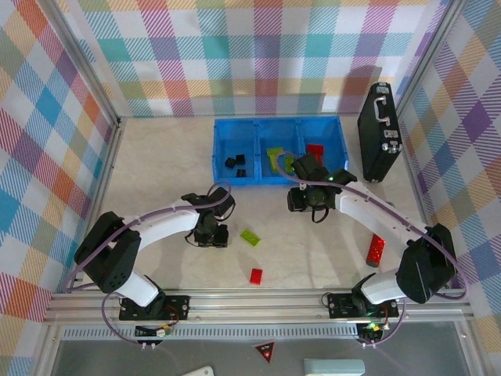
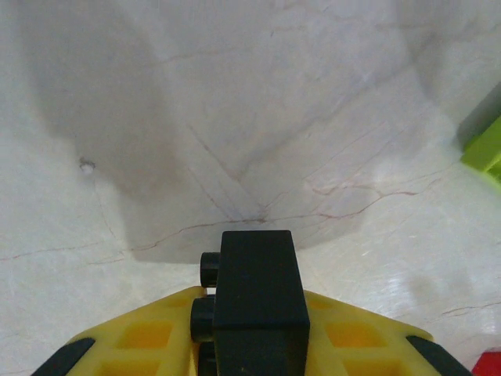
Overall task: Sort the legos into containers by color
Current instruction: Pick up the lego from the middle-left of the table, then place the lego in the container.
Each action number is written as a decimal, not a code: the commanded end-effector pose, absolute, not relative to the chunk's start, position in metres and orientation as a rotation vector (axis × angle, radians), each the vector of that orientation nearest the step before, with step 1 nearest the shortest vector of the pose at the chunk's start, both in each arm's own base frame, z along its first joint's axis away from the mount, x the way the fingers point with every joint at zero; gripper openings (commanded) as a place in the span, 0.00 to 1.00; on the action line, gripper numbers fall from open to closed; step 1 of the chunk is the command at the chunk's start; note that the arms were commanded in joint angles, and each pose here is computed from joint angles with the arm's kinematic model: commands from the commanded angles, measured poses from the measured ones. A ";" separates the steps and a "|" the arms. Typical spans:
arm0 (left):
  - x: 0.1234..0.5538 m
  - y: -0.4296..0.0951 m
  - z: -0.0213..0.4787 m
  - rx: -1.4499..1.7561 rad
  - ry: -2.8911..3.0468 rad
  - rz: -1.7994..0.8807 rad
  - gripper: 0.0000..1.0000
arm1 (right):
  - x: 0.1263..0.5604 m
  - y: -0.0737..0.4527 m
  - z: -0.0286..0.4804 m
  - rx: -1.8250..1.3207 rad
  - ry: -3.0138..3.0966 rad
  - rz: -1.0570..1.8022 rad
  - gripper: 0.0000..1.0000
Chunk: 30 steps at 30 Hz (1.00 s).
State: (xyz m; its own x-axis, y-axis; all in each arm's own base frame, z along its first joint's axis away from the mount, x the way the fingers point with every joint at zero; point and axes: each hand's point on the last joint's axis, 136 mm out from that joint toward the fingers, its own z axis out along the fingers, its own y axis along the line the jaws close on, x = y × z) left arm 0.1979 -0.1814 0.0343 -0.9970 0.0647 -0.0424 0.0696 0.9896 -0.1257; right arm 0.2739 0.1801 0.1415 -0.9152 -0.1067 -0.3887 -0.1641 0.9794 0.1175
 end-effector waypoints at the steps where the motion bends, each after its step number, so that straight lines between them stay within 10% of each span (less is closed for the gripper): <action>1: 0.202 -0.183 0.043 0.127 3.084 -0.161 0.29 | 0.270 0.173 0.148 -0.169 2.722 0.201 0.47; 30: 0.399 -0.242 0.144 0.143 2.706 -0.275 0.28 | 0.246 0.138 0.158 -0.102 2.712 0.115 0.47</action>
